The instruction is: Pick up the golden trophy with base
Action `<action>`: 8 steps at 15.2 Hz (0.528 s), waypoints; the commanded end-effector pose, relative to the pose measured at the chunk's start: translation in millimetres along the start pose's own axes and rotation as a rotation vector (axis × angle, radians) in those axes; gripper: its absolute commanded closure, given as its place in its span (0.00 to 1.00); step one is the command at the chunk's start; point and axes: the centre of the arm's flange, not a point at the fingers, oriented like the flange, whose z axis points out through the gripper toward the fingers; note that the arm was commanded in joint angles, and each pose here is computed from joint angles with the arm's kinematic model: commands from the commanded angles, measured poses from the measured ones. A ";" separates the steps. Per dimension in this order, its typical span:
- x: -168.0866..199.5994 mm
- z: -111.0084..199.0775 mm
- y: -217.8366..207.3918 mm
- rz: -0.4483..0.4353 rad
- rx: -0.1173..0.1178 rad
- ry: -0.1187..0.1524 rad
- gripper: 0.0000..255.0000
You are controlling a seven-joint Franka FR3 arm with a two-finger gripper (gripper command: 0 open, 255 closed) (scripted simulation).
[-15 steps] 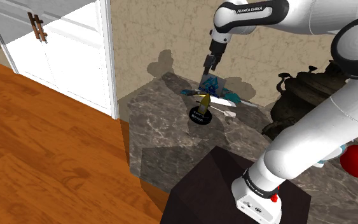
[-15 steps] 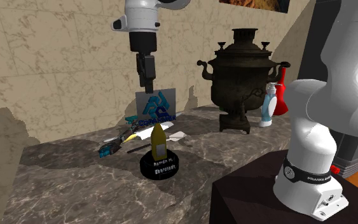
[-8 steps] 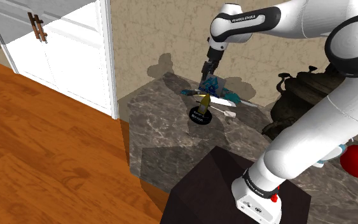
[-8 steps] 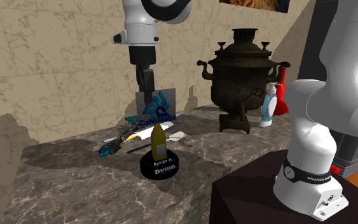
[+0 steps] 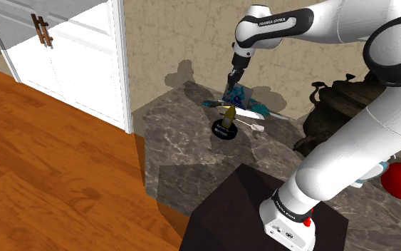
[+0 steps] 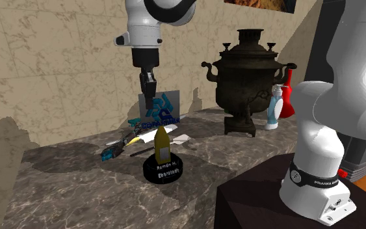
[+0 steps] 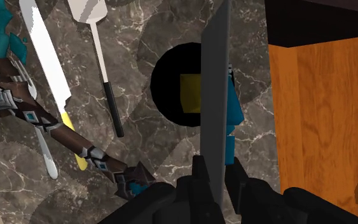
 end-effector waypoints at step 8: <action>0.1 -25.8 -0.5 0.001 0.000 0.000 1.00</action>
